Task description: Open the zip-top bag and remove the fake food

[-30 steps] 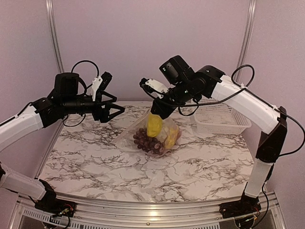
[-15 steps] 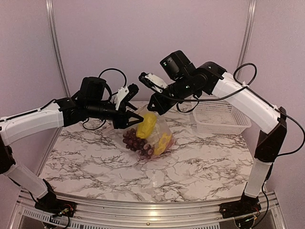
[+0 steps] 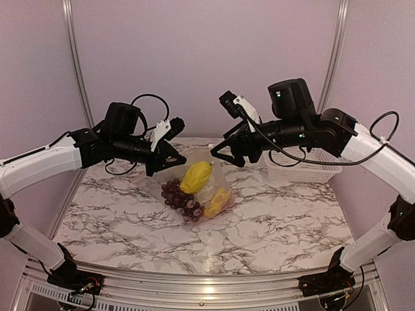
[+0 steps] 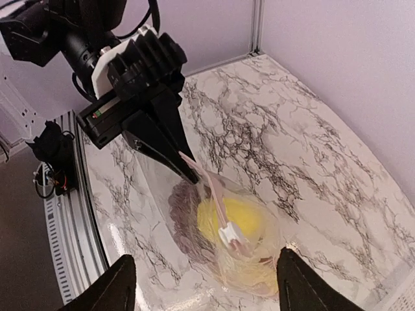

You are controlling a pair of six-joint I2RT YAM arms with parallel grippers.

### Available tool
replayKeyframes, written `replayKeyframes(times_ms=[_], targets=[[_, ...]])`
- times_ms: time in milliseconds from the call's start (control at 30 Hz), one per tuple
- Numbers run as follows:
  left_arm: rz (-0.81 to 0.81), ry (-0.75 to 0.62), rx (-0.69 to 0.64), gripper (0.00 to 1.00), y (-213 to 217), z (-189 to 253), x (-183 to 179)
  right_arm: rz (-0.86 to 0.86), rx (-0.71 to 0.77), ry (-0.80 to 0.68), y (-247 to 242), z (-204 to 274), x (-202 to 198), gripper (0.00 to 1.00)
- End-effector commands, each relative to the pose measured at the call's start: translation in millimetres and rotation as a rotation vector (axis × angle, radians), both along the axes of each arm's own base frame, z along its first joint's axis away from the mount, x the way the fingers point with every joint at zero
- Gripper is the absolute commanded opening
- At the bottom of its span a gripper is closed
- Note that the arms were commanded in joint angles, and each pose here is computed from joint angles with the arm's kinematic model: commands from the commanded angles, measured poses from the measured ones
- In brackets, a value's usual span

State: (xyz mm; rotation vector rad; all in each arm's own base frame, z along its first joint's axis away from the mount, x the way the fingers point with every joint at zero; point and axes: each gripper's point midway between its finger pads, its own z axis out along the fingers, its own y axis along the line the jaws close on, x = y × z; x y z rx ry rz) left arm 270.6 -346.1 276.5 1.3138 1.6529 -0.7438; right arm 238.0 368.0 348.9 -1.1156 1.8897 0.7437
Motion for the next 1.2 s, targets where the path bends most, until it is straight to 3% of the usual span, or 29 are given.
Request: replayKeyframes(times_ms=[0, 100, 333, 733, 933, 1167], targets=[[-0.079, 0.020, -0.101, 0.00, 7.0, 42.2, -15.4, 0.016, 0.254, -0.278, -22.2, 55.4, -12.7, 0.85], [-0.111, 0.060, -0.113, 0.00, 7.3, 44.4, -18.0, 0.022, 0.281, -0.320, -34.0, 47.3, -19.9, 0.85], [-0.154, 0.098, -0.169, 0.00, 1.8, 50.8, -24.9, 0.105, 0.213, -0.283, -16.6, 9.3, -19.3, 0.69], [-0.208, 0.111, -0.181, 0.00, 4.9, 49.1, -40.5, 0.140, 0.288, -0.291, -2.3, 6.1, 1.9, 0.75], [-0.215, 0.101, -0.188, 0.00, 4.4, 50.1, -40.5, 0.227, 0.264, -0.249, 11.2, -2.0, -2.7, 0.46], [-0.220, 0.094, -0.178, 0.00, 4.2, 46.7, -40.3, 0.243, 0.276, -0.242, 13.9, 2.5, -3.6, 0.29]])
